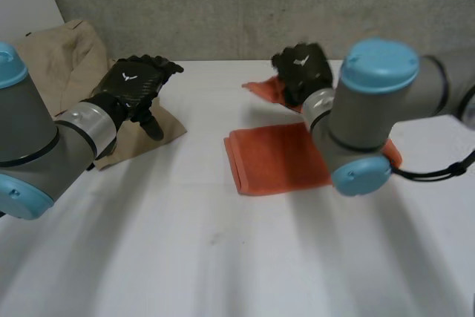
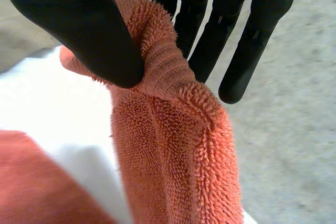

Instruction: Fold the laundry.

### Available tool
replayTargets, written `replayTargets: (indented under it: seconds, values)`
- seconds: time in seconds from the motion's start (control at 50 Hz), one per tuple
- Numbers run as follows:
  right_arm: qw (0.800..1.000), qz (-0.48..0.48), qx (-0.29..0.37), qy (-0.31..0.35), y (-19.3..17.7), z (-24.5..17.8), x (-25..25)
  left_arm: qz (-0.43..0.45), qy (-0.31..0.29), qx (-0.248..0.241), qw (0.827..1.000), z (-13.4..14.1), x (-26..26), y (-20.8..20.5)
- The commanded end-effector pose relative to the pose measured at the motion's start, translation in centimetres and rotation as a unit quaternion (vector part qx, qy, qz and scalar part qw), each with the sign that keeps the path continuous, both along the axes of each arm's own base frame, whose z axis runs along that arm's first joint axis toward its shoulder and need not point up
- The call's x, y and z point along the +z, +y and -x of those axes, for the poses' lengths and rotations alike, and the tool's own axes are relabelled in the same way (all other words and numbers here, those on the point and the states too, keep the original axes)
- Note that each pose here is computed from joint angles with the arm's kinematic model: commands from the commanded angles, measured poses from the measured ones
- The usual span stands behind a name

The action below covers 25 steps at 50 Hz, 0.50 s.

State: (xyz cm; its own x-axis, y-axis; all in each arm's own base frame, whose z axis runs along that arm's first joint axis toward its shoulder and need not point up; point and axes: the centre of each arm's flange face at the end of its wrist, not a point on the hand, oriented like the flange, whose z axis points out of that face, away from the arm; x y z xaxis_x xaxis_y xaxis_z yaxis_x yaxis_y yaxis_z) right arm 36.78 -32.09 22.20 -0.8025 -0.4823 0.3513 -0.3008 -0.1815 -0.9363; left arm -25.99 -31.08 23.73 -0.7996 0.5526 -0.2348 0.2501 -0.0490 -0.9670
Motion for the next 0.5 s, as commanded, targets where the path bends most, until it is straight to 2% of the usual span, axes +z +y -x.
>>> replayTargets:
  seconds: [0.02, 0.1, 0.2, 0.36, 0.5]
  values:
    - [0.995, -0.061, 0.062, 0.054, 3.5, -1.2, -6.8, 0.0, 0.0, 0.0, 1.0, 0.0, 0.0, 0.0]
    - [0.99, -0.077, 0.09, 0.078, 5.1, -1.2, -9.4, -0.003, -0.001, 0.0, 1.0, 0.0, -0.3, 0.0]
    - [0.99, -0.073, 0.076, 0.09, 5.2, -0.1, -8.9, -0.002, -0.001, -0.001, 1.0, 0.0, -0.2, 0.0]
    - [0.997, -0.067, 0.024, 0.044, 3.1, 3.7, -2.9, -0.004, -0.001, -0.004, 1.0, 0.2, -0.3, 0.1]
    - [0.991, -0.115, -0.037, 0.053, -0.1, 9.0, -2.2, -0.003, -0.001, -0.008, 1.0, 0.4, -0.2, 0.3]
